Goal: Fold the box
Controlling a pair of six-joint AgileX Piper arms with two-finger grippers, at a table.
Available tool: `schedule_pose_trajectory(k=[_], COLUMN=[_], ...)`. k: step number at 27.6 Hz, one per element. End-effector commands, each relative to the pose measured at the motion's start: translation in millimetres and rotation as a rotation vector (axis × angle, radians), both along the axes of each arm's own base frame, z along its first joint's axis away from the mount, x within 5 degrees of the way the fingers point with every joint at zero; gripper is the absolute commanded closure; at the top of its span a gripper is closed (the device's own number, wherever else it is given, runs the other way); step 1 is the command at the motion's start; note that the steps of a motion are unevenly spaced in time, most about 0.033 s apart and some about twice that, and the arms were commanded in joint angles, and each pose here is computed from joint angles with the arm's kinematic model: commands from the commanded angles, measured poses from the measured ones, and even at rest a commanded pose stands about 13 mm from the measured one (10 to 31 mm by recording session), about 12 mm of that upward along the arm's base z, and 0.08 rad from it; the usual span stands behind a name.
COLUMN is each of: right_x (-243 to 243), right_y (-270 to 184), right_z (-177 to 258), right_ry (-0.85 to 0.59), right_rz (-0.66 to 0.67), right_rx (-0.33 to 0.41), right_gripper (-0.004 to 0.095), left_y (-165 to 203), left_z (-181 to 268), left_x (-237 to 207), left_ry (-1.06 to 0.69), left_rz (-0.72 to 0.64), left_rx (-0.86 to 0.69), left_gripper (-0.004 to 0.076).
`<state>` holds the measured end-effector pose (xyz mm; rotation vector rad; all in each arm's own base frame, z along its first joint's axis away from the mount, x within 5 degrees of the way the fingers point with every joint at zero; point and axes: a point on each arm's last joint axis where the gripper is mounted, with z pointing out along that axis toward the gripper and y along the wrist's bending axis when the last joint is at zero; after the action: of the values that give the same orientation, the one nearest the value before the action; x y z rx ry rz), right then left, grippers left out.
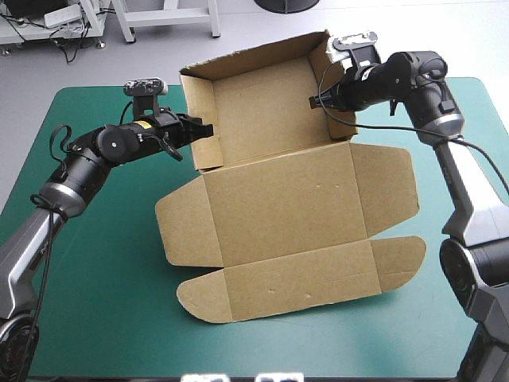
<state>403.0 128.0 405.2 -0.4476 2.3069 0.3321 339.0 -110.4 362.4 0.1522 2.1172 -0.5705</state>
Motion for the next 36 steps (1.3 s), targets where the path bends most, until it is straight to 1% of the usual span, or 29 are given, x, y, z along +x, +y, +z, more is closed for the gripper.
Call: schedule_pose_trajectory(k=[1,6,9,15,20,23,31,36], right_x=[-14,-7,-6,-1,3,6,14,16], right_y=[24,31,31,35,39,40,42,44], right_z=[9,-21,-39,-48,-57,-64,-83,-88], right_ry=[0.025,0.153,0.265,0.311,0.348,0.364,0.403,0.418], right_rz=[0.071,0.054,0.05,0.024,0.012,0.006,-0.002,0.003], right_rx=[0.06,-0.043,-0.075,-0.035,-0.007,-0.012,-0.03,-0.024], right_gripper=[0.0928,0.0928,0.0928,0.0928,0.0928,0.0928,0.0928,0.0928], left_y=[-9,-14,-17,-22,-29,-32,-22,-23], left_z=[19,-6,-24,-45,-37,-33,-45,-47], left_x=[-7,1,6,15,31,39,50,51], left_ry=[-0.024,0.092,0.169,0.324,0.401,0.435,0.557,0.555], left_rz=[-0.027,-0.075,-0.11,-0.195,-0.27,-0.301,-0.286,-0.282], left_rx=[-0.08,-0.032,0.006,0.112,0.143,0.173,0.357,0.353], left_gripper=[0.0733,0.0733,0.0733,0.0733,0.0733,0.0733,0.0733,0.0733])
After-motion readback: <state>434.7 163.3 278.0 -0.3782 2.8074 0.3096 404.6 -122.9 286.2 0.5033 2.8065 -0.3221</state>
